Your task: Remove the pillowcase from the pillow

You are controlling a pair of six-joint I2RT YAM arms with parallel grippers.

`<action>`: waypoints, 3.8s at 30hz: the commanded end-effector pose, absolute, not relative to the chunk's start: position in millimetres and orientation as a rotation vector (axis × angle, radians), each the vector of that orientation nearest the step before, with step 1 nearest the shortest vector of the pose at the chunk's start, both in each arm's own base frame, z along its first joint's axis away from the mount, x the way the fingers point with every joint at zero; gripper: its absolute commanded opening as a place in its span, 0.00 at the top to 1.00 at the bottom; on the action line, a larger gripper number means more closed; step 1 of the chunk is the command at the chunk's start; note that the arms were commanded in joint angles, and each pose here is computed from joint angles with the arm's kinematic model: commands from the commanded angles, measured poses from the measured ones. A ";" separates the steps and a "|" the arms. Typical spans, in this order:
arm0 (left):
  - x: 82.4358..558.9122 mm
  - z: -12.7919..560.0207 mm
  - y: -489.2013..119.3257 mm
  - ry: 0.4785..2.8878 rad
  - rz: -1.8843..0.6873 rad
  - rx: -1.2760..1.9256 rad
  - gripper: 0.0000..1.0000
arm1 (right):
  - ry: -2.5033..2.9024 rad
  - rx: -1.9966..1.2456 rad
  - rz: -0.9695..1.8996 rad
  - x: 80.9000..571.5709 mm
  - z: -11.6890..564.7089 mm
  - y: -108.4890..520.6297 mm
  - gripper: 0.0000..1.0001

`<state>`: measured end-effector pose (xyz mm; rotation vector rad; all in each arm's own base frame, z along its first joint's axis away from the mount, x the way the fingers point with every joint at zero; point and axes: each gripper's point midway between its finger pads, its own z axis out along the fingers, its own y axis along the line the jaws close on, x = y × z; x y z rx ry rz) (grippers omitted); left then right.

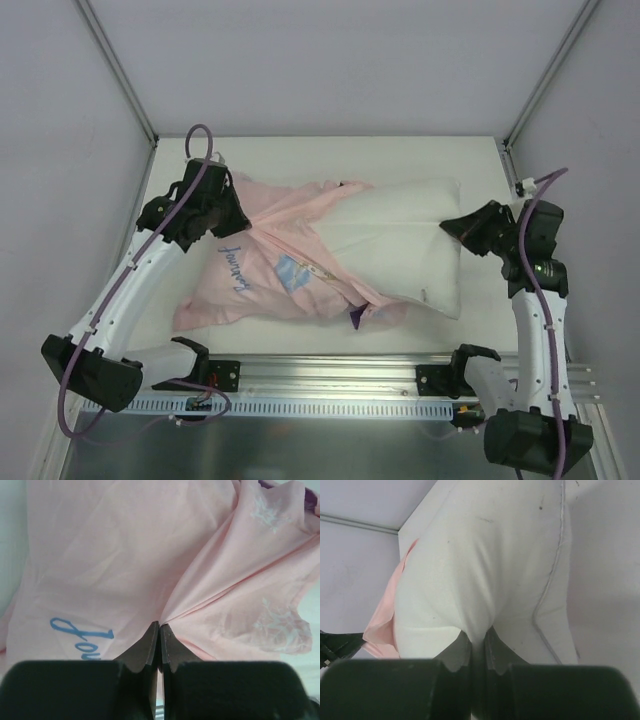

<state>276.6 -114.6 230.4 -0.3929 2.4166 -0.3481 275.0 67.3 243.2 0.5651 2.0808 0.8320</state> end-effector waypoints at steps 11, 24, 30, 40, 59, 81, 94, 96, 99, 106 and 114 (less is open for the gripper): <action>253.4 203.0 -88.2 2.537 -0.175 -0.333 0.01 | 1.947 0.729 0.685 297.6 266.6 9.5 0.99; 205.4 112.4 -97.1 2.659 -0.423 -0.454 0.01 | 1.909 0.790 0.778 371.7 295.3 -4.3 0.99; 205.4 103.6 -136.5 2.644 -0.743 -0.398 0.86 | 1.922 0.819 0.782 392.9 292.7 -8.2 0.99; 216.8 139.8 -67.0 2.516 -0.429 -0.635 1.00 | 1.938 0.824 0.727 397.7 291.9 -20.4 0.99; 183.1 223.5 102.5 1.939 0.033 -1.413 1.00 | 1.853 0.994 0.623 375.3 288.9 -78.3 0.99; 296.3 216.1 -58.7 2.348 -0.592 -0.760 0.01 | 1.983 0.812 0.339 332.7 278.7 -56.5 0.09; 346.2 163.6 -192.6 2.681 -0.687 -0.308 0.14 | 2.030 0.613 -0.113 280.0 275.6 -41.4 0.08; 330.7 149.5 -204.8 2.733 -0.680 -0.272 0.21 | 2.013 0.580 -0.128 271.5 285.0 -43.1 0.08; 289.0 131.2 -216.8 2.789 -0.627 -0.206 0.23 | 2.064 0.512 -0.129 266.9 296.7 -38.8 0.08; 203.5 128.7 -238.9 2.813 -0.698 -0.155 0.22 | 2.157 0.435 -0.106 270.3 304.8 -17.4 0.03; 193.5 179.4 -235.9 2.651 -0.792 -0.089 0.14 | 2.406 0.404 -0.016 291.3 227.2 7.8 0.01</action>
